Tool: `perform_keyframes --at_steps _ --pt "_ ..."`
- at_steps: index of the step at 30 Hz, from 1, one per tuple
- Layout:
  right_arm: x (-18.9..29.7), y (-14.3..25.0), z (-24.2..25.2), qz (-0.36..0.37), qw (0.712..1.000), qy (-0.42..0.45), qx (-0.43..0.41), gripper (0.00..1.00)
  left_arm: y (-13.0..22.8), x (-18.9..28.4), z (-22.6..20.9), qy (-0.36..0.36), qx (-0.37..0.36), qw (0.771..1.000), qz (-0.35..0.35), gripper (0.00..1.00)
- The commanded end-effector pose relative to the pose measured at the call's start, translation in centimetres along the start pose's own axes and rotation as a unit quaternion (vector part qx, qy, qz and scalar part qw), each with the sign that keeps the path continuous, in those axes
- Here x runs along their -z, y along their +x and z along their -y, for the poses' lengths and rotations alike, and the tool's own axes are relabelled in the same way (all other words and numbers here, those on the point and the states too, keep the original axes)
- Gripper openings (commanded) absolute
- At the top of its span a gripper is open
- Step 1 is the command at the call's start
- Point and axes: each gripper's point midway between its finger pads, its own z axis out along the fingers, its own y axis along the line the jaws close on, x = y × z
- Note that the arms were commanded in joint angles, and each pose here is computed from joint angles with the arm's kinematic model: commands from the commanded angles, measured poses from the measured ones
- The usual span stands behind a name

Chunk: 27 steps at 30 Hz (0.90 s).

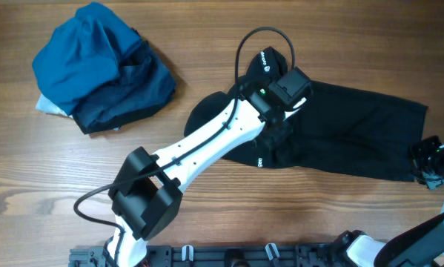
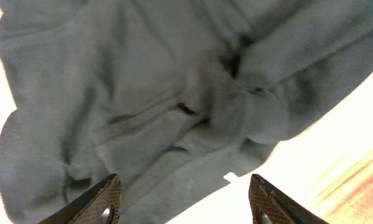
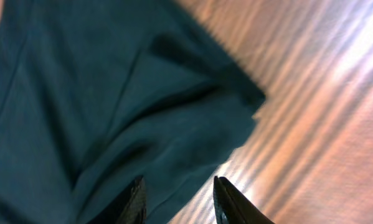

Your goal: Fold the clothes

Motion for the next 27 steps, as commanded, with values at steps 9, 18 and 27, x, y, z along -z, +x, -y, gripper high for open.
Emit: perform_keyframes --at_steps 9,18,27 --pt "-3.6 3.4 2.2 -0.065 0.997 0.039 -0.025 0.63 3.5 -1.9 -5.7 0.058 0.137 0.988 -0.045 0.72" --pt "-5.6 2.6 3.5 -0.064 0.994 0.078 -0.052 0.51 3.7 -2.5 -4.6 0.094 0.14 0.985 -0.045 0.8" --pt "-6.4 2.1 3.3 -0.066 0.994 0.067 -0.064 0.04 3.7 -2.5 -4.6 0.094 0.14 0.985 -0.045 0.8"
